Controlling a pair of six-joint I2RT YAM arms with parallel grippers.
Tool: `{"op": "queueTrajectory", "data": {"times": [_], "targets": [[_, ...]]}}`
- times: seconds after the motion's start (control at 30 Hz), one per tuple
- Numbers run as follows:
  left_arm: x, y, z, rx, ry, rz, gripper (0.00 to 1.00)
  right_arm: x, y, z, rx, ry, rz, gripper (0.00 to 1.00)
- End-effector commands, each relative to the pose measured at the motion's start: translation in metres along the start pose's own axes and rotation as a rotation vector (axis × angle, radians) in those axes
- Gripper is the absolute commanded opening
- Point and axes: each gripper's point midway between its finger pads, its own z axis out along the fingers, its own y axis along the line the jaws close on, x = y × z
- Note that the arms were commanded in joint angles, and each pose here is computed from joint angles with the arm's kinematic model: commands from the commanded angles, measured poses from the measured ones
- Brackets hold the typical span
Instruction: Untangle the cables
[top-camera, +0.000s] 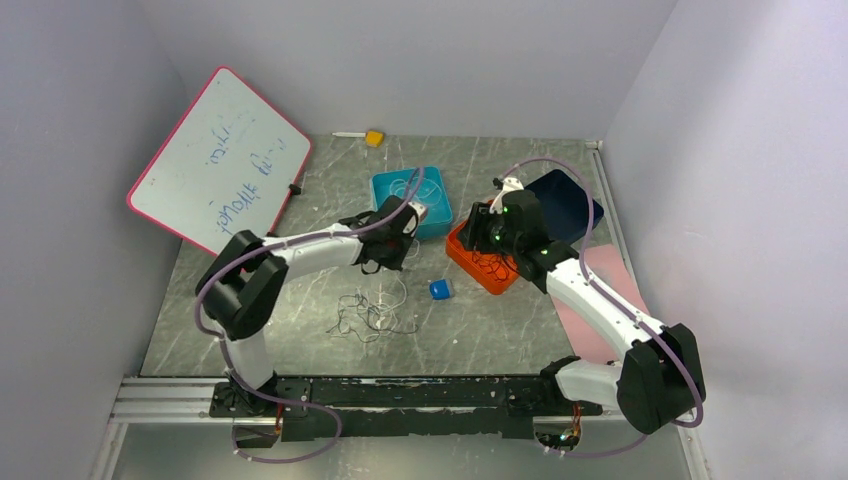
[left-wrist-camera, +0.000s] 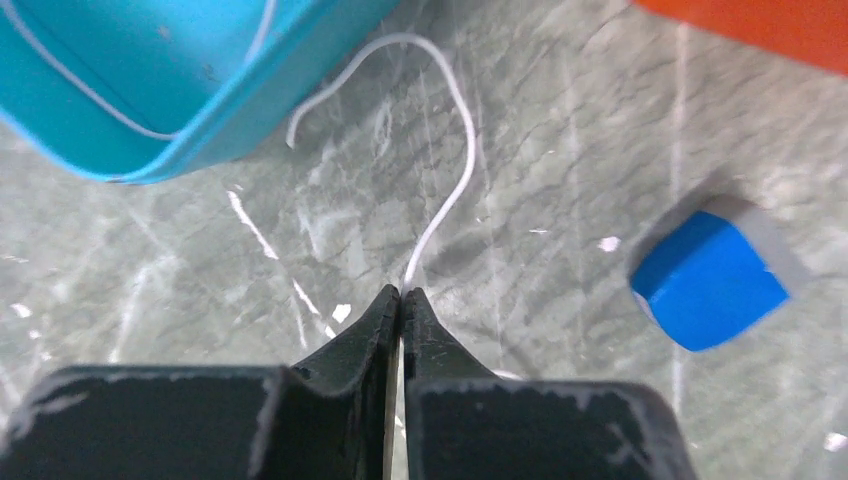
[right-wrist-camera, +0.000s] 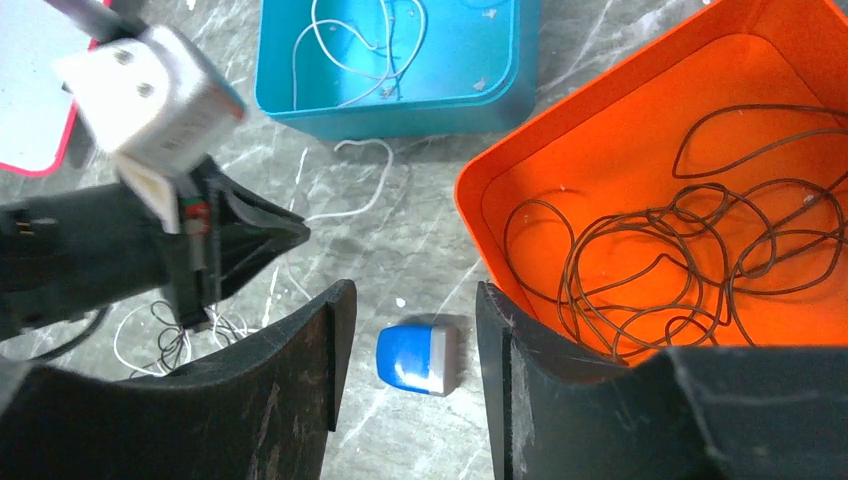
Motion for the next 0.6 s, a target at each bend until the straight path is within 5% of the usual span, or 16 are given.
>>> {"op": "queueTrajectory", "data": {"times": [0.0, 0.57], "targets": [[-0.058, -0.005, -0.052, 0.015, -0.164, -0.021, 0.07, -0.006, 0.012, -0.004, -0.063, -0.040, -0.017, 0.51], [-0.092, 0.005, -0.121, 0.001, -0.324, -0.103, 0.07, 0.039, 0.116, 0.015, -0.431, -0.104, 0.074, 0.54]]}}
